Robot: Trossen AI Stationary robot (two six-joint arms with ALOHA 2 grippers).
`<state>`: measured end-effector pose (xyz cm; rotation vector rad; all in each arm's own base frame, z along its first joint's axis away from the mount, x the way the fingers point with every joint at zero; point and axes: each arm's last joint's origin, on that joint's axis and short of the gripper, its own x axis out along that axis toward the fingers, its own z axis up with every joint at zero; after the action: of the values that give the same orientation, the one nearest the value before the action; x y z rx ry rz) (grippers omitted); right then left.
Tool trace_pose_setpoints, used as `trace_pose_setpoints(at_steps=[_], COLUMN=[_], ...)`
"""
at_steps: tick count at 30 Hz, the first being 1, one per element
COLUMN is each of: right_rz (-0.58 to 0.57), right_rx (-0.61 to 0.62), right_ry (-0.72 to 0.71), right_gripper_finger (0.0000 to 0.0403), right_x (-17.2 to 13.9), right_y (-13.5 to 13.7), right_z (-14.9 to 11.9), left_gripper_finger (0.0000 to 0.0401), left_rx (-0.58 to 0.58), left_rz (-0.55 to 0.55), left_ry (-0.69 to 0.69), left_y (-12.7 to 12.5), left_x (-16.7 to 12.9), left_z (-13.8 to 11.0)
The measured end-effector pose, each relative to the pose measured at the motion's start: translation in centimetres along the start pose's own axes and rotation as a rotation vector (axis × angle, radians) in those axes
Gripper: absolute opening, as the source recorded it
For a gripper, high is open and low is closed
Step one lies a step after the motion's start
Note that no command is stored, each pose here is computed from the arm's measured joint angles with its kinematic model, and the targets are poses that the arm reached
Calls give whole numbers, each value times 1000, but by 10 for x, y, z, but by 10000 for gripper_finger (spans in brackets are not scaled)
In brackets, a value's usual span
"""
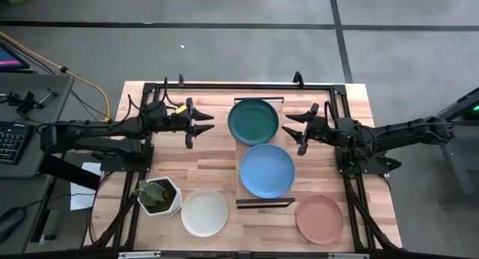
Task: Place and stack plates onto a shelf
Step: Stack the white plate on top of the green plate
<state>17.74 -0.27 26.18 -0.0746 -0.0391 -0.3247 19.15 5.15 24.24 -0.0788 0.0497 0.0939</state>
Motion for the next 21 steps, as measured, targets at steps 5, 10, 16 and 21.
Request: trace_pose_setpoints(at_steps=[5, 10, 16, 21], right_rz=[0, 0, 0, 1], right_rx=[0, 0, 16, 9], right_ry=[0, 1, 5, 14], right_gripper_finger=[199, 199, 199, 199], right_x=[0, 0, 0, 0], right_y=[0, 0, 0, 0], right_z=[0, 0, -1, -1], left_gripper_finger=[145, 145, 145, 145], left_rx=[-58, -49, -51, -154], left_rz=[-40, -202, -344, -392], left_ry=[28, 260, 463, 616], left_y=[-7, -24, -51, -73], left_x=[2, 9, 22, 28], left_z=[3, -4, -19, -39])
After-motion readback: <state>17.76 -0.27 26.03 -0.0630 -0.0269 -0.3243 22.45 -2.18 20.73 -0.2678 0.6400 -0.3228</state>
